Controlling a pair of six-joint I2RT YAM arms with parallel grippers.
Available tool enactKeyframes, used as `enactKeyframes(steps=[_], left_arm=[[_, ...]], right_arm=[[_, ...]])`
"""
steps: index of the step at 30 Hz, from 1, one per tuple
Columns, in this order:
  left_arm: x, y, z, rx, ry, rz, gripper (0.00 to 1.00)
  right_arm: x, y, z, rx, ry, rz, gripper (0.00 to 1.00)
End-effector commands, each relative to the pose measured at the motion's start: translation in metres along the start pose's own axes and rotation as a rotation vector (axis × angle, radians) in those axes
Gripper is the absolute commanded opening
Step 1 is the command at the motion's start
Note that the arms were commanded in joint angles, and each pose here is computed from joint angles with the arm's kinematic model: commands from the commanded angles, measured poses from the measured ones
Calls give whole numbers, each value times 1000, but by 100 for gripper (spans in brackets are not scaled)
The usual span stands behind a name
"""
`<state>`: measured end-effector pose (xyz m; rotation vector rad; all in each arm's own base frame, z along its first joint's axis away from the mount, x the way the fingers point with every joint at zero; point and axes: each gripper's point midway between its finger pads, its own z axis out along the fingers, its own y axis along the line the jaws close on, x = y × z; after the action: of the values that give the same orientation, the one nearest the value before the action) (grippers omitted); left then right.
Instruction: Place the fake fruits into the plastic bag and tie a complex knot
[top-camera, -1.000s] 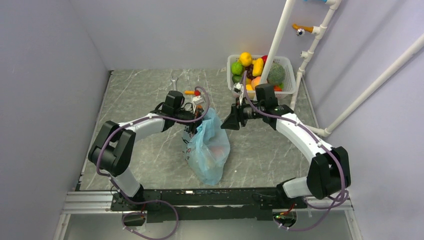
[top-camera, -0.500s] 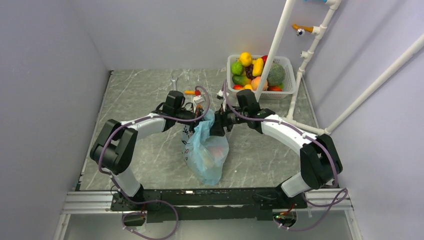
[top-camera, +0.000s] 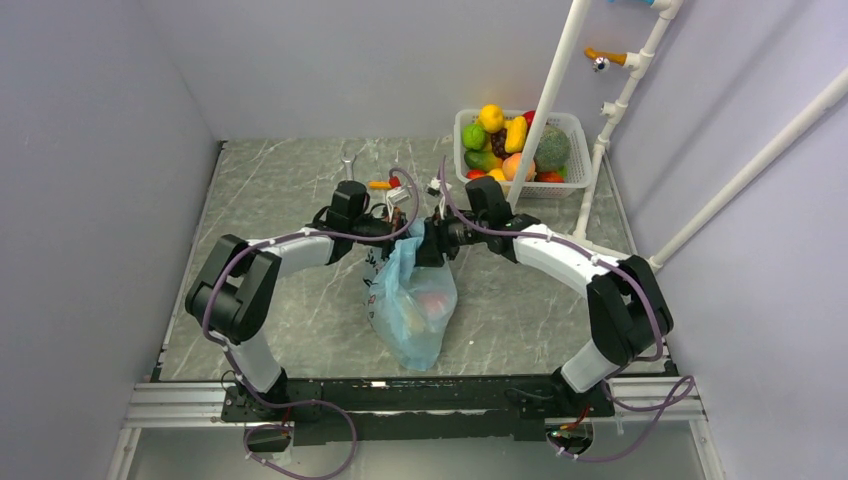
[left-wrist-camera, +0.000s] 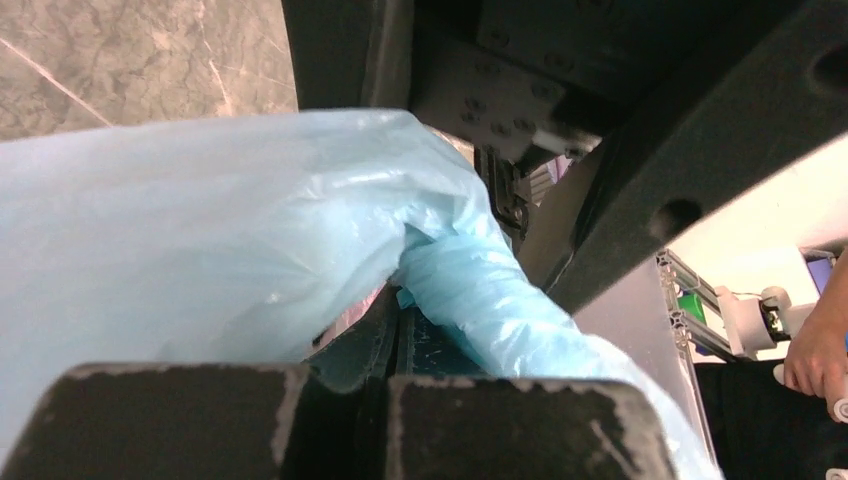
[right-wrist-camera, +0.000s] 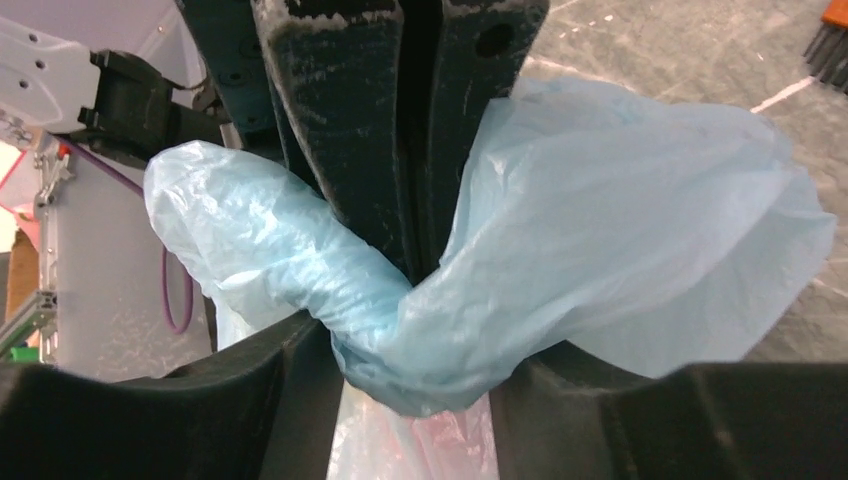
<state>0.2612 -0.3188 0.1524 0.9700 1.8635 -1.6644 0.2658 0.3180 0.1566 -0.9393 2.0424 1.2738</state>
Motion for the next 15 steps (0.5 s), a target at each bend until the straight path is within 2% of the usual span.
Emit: enactKeyframes(steps=[1,9,12,15], left_arm=[[-5,-17,-3,50,5,68,0],[-9,-17,-2,56,-5,71,0],[-10,-18,-2,56,-8,70,0],[-10,-18,-2,54,-7,69,0]], right_arm=[[-11,9,-28,-16,-24,-84,55],[-3,11,-36,-43,-4,-89,56],[-4,11,-34,-53,4,-74,62],[-2,12,-37,-46,5,-91,60]])
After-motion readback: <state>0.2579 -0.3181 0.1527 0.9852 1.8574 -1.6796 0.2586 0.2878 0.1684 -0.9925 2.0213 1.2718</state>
